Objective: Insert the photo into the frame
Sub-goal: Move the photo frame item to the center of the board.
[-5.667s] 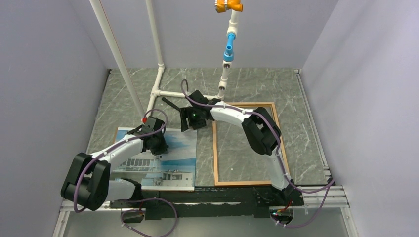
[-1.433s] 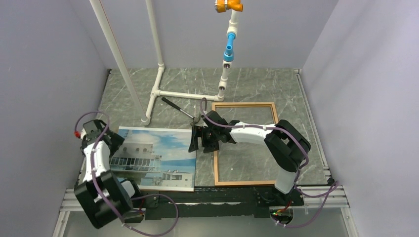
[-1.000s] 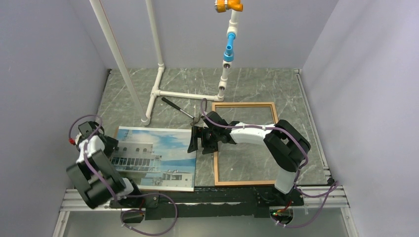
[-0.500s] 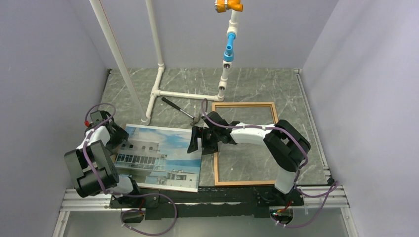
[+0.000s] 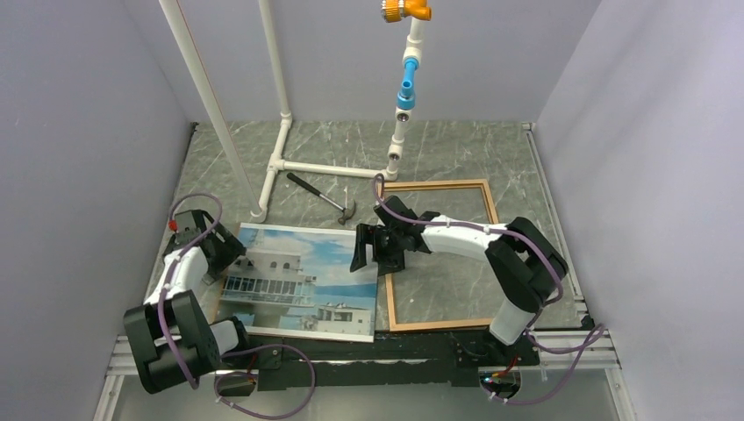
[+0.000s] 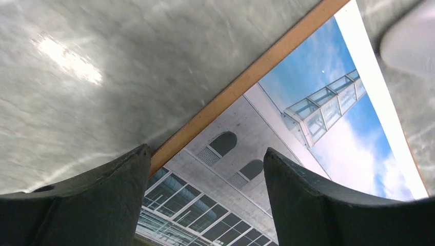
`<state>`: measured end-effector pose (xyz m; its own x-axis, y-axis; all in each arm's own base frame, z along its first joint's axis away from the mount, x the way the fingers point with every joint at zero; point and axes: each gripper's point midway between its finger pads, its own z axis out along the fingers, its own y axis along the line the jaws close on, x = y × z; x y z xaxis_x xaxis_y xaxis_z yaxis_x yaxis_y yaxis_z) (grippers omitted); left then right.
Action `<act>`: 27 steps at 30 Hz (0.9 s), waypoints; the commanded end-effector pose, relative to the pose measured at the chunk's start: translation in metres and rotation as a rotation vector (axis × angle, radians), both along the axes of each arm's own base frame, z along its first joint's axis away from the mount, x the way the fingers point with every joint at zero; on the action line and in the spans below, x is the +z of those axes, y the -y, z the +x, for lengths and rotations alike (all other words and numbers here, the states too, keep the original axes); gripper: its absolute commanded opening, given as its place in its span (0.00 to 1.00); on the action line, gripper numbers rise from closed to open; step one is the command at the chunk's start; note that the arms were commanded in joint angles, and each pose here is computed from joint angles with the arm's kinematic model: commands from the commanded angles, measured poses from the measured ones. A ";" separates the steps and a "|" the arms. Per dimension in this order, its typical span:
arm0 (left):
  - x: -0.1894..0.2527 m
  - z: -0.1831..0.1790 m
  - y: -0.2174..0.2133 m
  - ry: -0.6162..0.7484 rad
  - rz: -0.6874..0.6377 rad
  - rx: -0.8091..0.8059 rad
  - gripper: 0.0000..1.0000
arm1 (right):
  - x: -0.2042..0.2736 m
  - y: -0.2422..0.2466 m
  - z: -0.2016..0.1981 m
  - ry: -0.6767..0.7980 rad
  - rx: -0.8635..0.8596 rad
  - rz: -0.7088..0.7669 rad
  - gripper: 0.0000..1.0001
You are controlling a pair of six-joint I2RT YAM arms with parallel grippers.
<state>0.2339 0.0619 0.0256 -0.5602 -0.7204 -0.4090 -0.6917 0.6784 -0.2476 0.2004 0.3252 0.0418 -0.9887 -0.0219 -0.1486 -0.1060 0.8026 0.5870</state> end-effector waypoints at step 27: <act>0.001 -0.021 0.045 -0.071 -0.069 -0.080 0.84 | 0.023 0.067 0.020 0.200 -0.053 -0.233 0.84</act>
<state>0.2165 0.0264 0.0239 -0.6240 -0.6985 -0.3502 -0.6624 0.7107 -0.2371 0.1954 0.2709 0.0592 -0.9607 -0.0492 -0.2731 -0.1602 0.9018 0.4012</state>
